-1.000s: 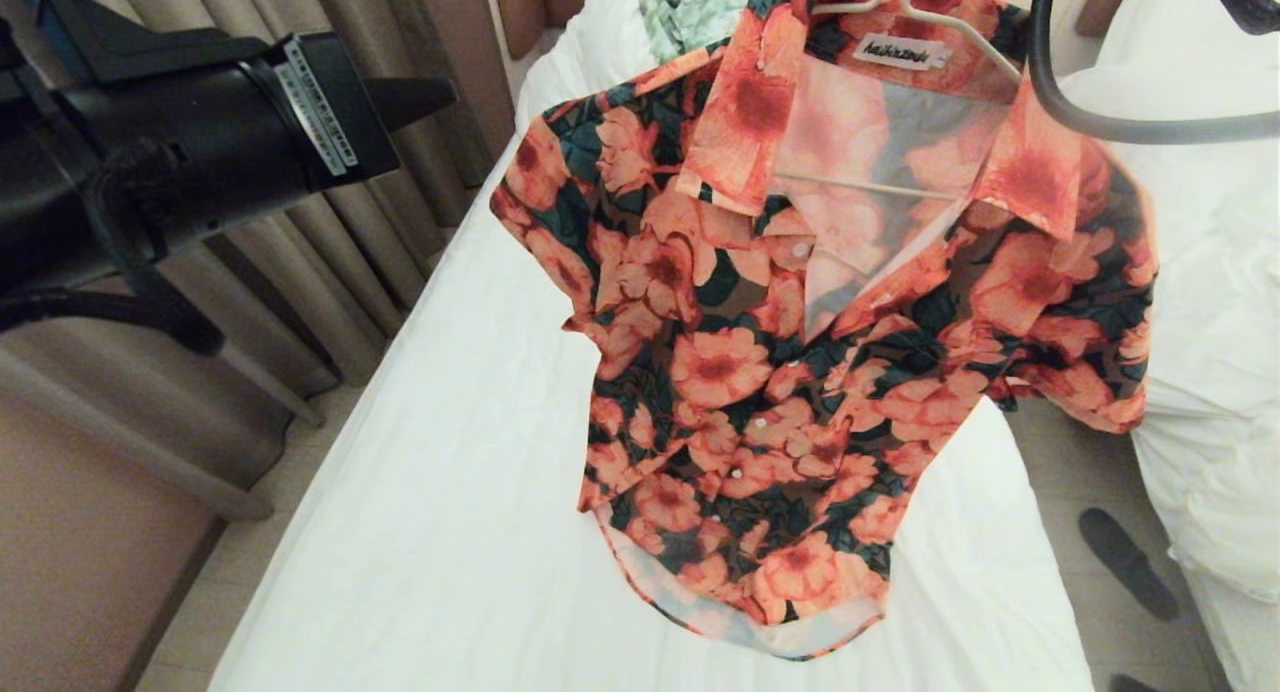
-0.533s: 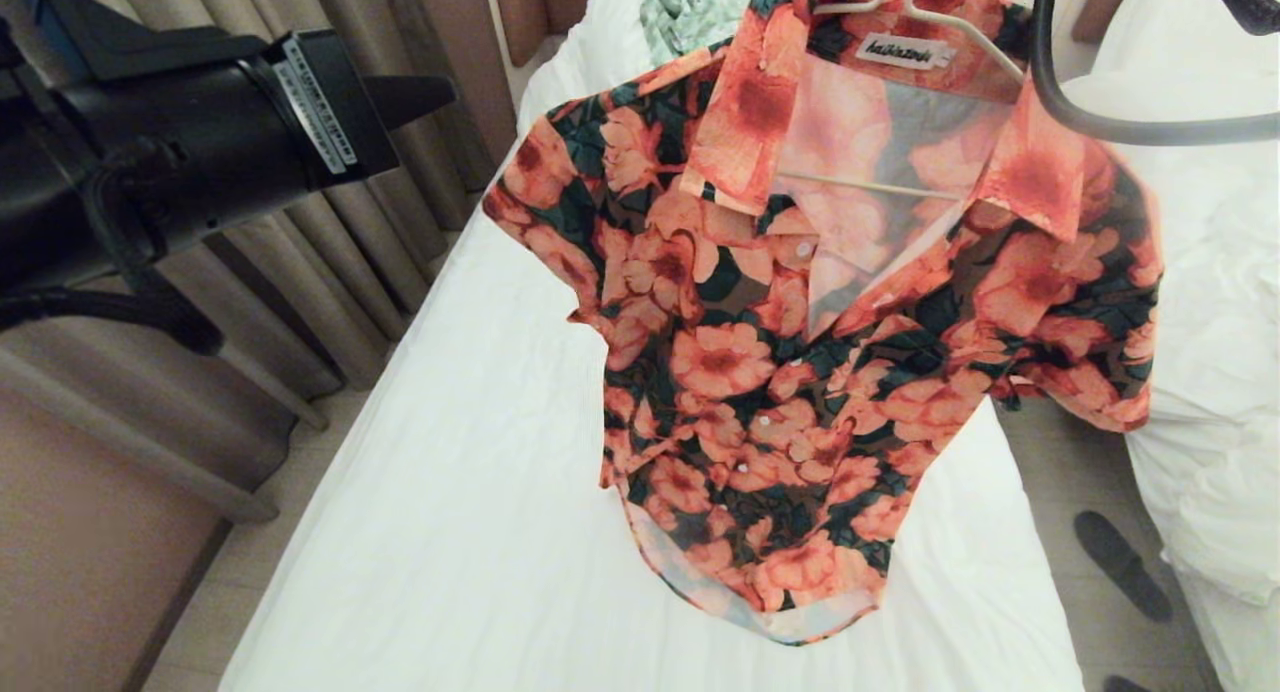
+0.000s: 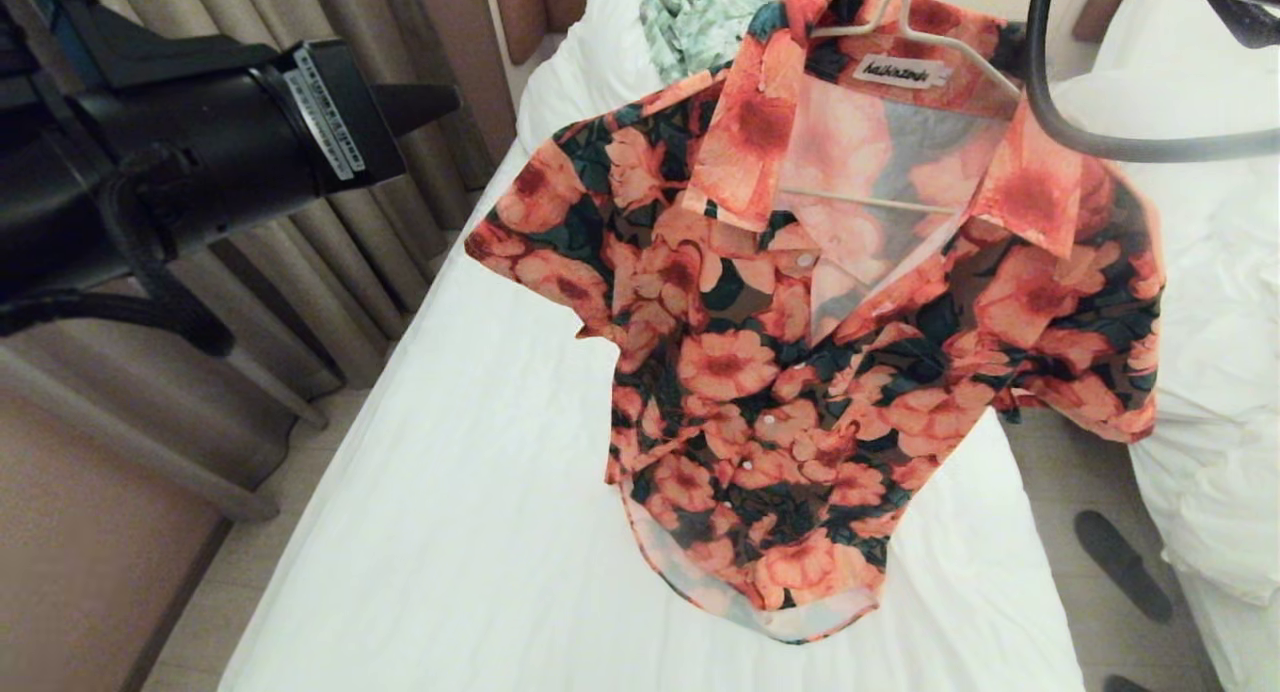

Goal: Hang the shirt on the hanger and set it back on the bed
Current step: Take the clothes hanger out of the clothes

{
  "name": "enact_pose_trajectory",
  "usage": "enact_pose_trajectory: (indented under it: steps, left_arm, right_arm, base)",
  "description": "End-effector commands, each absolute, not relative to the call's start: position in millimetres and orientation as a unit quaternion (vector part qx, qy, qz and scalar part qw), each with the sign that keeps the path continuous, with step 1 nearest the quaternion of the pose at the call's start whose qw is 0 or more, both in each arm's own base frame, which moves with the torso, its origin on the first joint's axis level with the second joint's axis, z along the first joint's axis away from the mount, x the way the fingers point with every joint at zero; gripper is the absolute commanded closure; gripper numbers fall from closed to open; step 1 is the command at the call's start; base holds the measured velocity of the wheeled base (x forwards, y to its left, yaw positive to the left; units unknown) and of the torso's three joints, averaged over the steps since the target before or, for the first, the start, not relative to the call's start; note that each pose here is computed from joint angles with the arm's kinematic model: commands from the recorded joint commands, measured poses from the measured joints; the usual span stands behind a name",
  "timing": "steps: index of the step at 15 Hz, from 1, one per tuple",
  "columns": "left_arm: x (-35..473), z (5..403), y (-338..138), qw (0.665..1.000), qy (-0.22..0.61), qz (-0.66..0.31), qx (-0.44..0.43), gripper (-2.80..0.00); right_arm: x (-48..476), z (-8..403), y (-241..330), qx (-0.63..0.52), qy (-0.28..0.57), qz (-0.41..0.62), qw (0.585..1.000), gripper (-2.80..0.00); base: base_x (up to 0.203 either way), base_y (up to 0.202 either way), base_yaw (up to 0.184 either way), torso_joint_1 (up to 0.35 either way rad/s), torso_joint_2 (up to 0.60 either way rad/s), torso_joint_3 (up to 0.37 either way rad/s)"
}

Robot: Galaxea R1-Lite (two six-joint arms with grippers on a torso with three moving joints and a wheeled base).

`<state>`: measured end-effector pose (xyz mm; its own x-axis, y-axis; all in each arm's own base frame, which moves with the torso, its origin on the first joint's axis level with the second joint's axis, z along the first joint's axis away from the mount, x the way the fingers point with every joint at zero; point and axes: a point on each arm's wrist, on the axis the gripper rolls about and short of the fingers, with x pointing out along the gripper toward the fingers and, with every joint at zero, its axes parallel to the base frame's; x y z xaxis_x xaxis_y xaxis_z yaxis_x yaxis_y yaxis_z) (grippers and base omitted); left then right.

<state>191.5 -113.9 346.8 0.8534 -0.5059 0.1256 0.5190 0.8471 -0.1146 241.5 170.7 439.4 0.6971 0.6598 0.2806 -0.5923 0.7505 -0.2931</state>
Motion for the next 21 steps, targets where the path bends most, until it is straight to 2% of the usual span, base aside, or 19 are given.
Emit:
enact_pose_trajectory:
  steps: [1,16,21]
  left_arm:
    - [192,346,-114,0.960,-0.045,-0.267,-0.073,0.00]
    - [195,347,-117,0.959,-0.046,-0.268,-0.074,0.00]
    - [183,340,-152,0.939,-0.022,-0.332,-0.091,0.00]
  right_arm:
    - [241,440,171,-0.091,-0.189,0.342,0.916,0.00]
    - [242,440,171,-0.090,-0.190,0.341,0.916,0.00]
    - [250,427,178,-0.091,-0.163,0.348,0.919,0.00]
  base:
    - [0.000,0.000,0.000,0.000,0.00,0.000]
    - [0.000,0.000,0.000,0.000,0.00,0.000]
    - [0.000,0.000,0.000,0.000,0.00,0.000]
